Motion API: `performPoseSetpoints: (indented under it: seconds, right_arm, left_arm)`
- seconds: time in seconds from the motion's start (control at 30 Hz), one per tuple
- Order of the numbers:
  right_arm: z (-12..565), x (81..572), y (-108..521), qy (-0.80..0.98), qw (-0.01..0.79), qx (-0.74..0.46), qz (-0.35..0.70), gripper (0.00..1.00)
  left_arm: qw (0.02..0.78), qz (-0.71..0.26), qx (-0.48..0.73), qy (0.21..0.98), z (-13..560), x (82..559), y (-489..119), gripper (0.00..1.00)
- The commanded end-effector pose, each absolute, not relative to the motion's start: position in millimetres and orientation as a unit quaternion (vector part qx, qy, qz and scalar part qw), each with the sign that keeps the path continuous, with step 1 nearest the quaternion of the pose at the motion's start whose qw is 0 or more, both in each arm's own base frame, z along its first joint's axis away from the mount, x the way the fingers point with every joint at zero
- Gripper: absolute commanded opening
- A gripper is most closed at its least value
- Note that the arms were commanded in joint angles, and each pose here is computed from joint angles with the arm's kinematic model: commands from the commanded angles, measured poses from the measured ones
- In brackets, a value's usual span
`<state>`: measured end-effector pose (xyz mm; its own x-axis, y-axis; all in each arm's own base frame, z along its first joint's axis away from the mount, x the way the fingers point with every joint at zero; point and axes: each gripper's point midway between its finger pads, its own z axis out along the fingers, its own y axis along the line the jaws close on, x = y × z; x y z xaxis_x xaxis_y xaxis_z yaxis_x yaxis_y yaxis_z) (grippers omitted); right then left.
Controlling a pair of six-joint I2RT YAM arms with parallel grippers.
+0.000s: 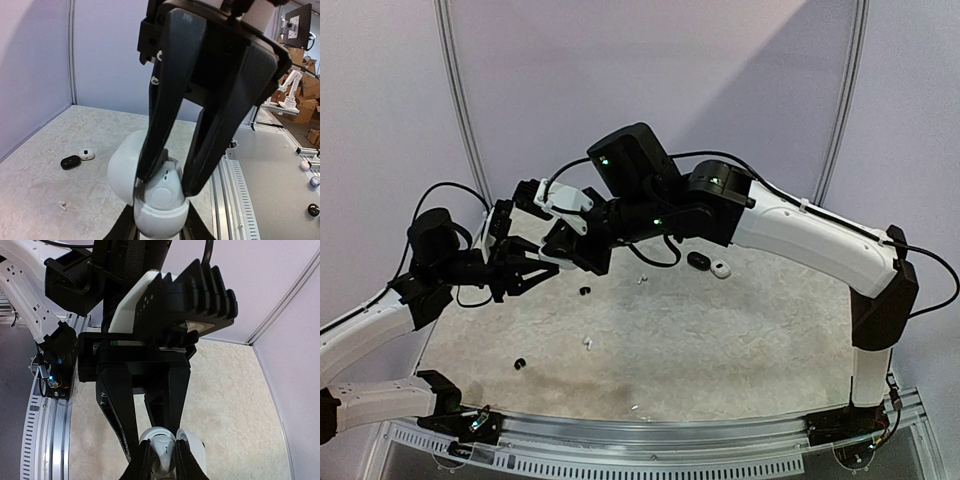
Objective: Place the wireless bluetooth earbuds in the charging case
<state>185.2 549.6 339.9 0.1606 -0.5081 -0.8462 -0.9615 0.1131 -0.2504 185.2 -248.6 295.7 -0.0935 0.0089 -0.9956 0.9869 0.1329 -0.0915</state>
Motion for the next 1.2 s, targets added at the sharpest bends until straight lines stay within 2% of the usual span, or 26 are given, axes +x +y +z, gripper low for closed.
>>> performPoseSetpoints:
  seconds: [0.0, 0.63, 1.17]
  right_arm:
    - [333, 198, 538, 0.624, 0.444, -0.597, 0.240, 0.18]
    - [351, 197, 536, 0.614, 0.451, -0.587, 0.274, 0.23]
    - [342, 193, 536, 0.614, 0.435, -0.598, 0.276, 0.04]
  left_arm:
    - [0.524, -0.490, 0.470, 0.514, 315, 170, -251, 0.00]
    - [0.523, -0.491, 0.469, 0.515, 313, 170, -251, 0.00]
    - [0.523, -0.488, 0.473, 0.515, 312, 170, -251, 0.00]
